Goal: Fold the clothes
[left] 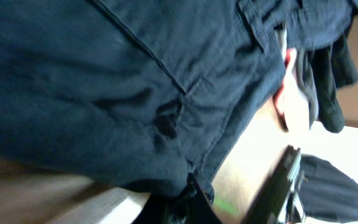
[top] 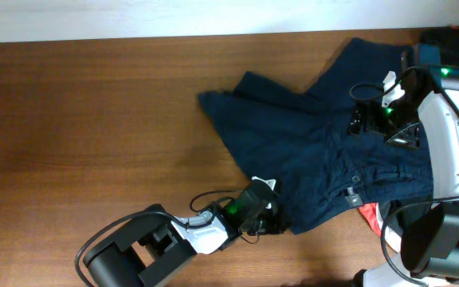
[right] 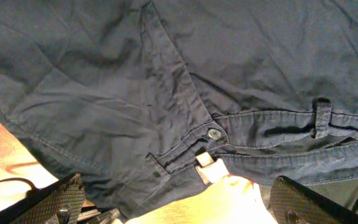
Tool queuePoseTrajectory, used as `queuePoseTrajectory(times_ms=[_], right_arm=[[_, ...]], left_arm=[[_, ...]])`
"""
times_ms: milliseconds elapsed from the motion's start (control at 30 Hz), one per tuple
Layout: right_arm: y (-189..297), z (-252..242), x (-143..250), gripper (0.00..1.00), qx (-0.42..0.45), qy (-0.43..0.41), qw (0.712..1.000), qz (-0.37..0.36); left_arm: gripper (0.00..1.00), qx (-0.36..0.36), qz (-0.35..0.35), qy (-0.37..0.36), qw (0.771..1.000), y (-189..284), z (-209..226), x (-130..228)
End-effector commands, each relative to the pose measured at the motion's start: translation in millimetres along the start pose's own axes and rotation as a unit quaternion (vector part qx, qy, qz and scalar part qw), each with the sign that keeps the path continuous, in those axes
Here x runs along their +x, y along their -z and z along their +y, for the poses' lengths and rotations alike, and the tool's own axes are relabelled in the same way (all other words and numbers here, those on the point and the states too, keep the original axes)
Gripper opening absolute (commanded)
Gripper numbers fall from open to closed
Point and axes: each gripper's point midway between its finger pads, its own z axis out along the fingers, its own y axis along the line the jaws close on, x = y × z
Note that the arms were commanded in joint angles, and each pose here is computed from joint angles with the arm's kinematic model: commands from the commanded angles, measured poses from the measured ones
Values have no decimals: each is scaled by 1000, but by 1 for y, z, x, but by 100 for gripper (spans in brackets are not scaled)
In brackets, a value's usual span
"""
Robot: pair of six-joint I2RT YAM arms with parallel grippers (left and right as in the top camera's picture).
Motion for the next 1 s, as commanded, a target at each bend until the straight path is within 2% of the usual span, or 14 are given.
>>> queuePoseTrajectory(times_ms=[0, 100, 167, 300, 367, 433, 567, 633, 700, 733, 767, 800, 833, 967], right_arm=[[12, 2, -3, 99, -8, -4, 1000, -19], [12, 2, -3, 99, -8, -4, 1000, -19], [12, 2, -3, 99, -8, -4, 1000, -19], [12, 2, -4, 99, -8, -3, 1000, -22], [12, 2, -5, 99, -8, -3, 1000, -22], [12, 2, -5, 99, -8, -3, 1000, -22], [11, 8, -3, 99, -24, -3, 1000, -19], [10, 11, -2, 99, -35, -3, 999, -16], [9, 11, 1, 99, -34, -4, 999, -10], [9, 11, 1, 99, -34, -4, 999, -9], [9, 11, 2, 99, -34, -4, 999, -8], [9, 11, 2, 99, -34, -4, 999, -8], [8, 11, 2, 99, -34, -4, 999, -8], [8, 11, 2, 99, -34, -4, 999, -7]], left_arm=[[1, -32, -41, 7, 999, 6, 24, -24], [1, -53, -33, 16, 998, 21, 45, -36], [1, -91, -21, 33, 995, 44, 73, -42], [1, -177, -30, 55, 982, 124, 135, -64], [1, -195, -73, 73, 975, 174, 159, -85], [1, -205, -157, 99, 961, 231, 179, -116], [1, -215, -336, 113, 910, 334, 208, -182], [2, -229, -385, 107, 888, 365, 216, -198], [5, -259, -438, 100, 855, 406, 221, -217], [12, -267, -449, 99, 847, 416, 221, -222], [26, -274, -458, 99, 840, 425, 220, -225], [68, -277, -460, 100, 838, 430, 219, -227], [99, -276, -450, 109, 843, 428, 218, -225], [99, -284, -341, 196, 874, 388, 235, -173]])
